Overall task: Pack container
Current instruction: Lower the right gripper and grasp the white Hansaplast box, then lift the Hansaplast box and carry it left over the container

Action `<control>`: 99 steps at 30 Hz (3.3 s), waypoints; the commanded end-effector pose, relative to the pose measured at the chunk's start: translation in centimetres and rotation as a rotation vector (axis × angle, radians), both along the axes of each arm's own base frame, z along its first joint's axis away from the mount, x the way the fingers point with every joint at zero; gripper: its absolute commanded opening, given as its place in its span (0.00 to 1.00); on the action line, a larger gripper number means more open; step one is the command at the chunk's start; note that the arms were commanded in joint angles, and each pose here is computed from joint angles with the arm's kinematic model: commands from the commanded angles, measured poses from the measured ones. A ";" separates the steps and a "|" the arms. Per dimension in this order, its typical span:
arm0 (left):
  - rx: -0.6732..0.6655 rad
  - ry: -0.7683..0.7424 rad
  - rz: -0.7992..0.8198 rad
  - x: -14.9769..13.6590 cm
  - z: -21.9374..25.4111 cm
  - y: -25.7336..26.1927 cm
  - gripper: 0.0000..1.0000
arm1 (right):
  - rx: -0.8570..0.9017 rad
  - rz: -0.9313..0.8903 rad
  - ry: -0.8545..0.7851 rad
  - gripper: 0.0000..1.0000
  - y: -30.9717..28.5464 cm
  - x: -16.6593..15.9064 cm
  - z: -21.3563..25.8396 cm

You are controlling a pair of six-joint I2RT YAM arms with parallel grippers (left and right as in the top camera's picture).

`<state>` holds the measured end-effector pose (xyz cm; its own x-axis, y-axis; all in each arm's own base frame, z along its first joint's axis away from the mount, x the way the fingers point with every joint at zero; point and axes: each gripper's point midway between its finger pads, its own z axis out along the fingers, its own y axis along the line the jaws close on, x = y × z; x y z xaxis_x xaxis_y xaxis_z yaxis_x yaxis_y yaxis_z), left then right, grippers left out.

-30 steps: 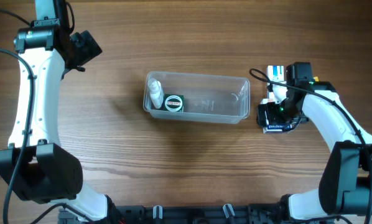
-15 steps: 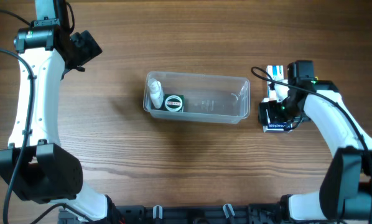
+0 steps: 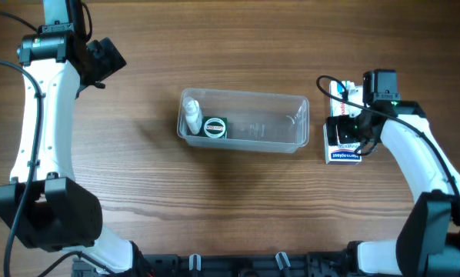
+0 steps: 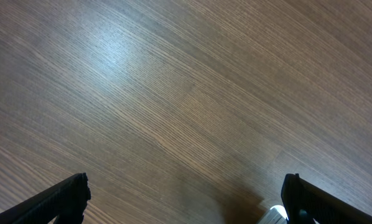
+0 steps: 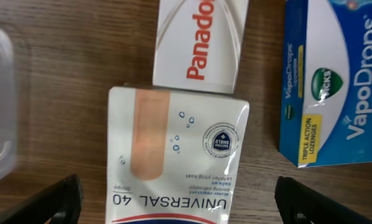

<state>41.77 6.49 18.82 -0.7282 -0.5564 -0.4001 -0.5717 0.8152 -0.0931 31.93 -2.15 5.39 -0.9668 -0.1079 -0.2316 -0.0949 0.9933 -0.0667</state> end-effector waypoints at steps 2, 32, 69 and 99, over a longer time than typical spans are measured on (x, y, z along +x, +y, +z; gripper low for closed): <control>-0.012 -0.035 0.020 0.0 1.2 0.1 1.00 | -0.010 -0.009 0.073 1.00 -0.3 -1.1 -2.4; -0.012 -0.035 0.020 0.0 1.2 0.1 1.00 | 0.049 -0.062 0.169 0.97 0.5 -1.3 -6.3; -0.012 -0.035 0.020 0.0 1.2 0.1 1.00 | 0.324 -0.242 -0.010 0.68 4.3 1.0 7.7; -0.012 -0.035 0.020 0.0 1.2 0.1 1.00 | 0.566 0.051 -0.293 0.62 26.0 2.2 14.1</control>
